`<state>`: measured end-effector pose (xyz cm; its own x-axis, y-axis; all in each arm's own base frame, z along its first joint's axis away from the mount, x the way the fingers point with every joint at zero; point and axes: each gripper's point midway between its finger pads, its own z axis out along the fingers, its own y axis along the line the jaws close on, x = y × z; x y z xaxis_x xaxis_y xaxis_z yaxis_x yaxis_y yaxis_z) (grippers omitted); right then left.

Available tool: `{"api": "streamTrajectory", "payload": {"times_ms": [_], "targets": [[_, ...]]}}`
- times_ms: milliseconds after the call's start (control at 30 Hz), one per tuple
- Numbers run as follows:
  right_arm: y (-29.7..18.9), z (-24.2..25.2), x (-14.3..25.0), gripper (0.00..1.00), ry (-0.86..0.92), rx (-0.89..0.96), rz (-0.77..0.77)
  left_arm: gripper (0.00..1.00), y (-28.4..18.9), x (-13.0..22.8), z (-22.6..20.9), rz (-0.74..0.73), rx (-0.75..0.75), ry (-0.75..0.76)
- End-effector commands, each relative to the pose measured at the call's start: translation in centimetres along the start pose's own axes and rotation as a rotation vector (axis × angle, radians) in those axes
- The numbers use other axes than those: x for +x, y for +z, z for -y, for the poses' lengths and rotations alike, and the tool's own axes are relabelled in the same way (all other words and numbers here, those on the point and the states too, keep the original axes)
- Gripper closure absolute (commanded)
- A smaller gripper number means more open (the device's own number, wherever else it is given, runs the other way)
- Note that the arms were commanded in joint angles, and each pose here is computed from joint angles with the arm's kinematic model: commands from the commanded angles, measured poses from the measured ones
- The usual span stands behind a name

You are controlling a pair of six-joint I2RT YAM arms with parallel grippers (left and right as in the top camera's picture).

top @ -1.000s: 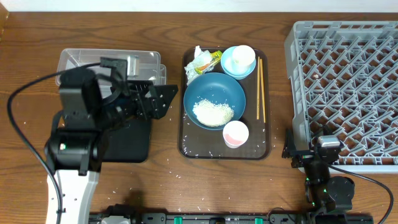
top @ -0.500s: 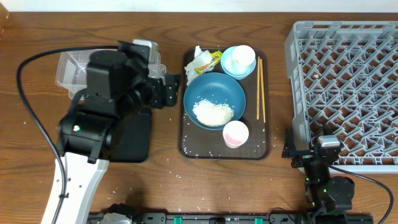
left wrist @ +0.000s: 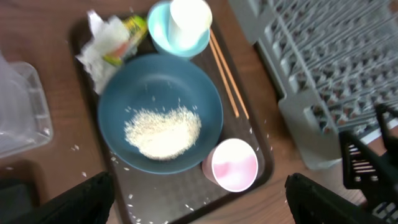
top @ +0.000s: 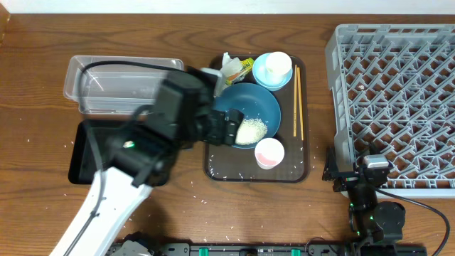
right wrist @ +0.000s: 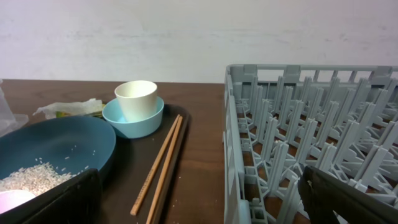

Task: Sort waste into correct bins and load items into the dishwasher rack
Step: 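Raise the left arm and move it over the teal plate, then grasp the rim of the teal rice plate with the left gripper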

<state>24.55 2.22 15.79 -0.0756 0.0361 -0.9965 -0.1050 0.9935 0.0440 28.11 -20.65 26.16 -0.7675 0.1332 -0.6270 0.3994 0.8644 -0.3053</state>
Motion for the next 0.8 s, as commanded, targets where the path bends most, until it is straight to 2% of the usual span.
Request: {"api": "streamTrajectory", "payload": {"times_ms": [0, 133, 233, 500, 767], "targets": [[0.0, 0.3, 0.0, 0.01, -0.011, 0.012, 0.000, 0.10, 2.5, 0.5, 0.0, -0.043, -0.087, -0.014], [0.0, 0.3, 0.0, 0.01, -0.011, 0.012, 0.000, 0.10, 6.0, 1.8, 1.1, -0.151, -0.099, -0.021], [0.0, 0.3, 0.0, 0.01, -0.011, 0.012, 0.000, 0.10, 7.0, 1.0, 1.7, -0.202, -0.126, -0.009], [0.0, 0.3, 0.0, 0.01, -0.011, 0.012, 0.000, 0.09, 5.8, -3.8, 3.5, -0.191, -0.131, 0.059], [0.0, 0.3, 0.0, 0.01, -0.011, 0.012, 0.000, 0.09, 5.9, -2.2, 5.6, -0.265, -0.004, 0.040]]}}
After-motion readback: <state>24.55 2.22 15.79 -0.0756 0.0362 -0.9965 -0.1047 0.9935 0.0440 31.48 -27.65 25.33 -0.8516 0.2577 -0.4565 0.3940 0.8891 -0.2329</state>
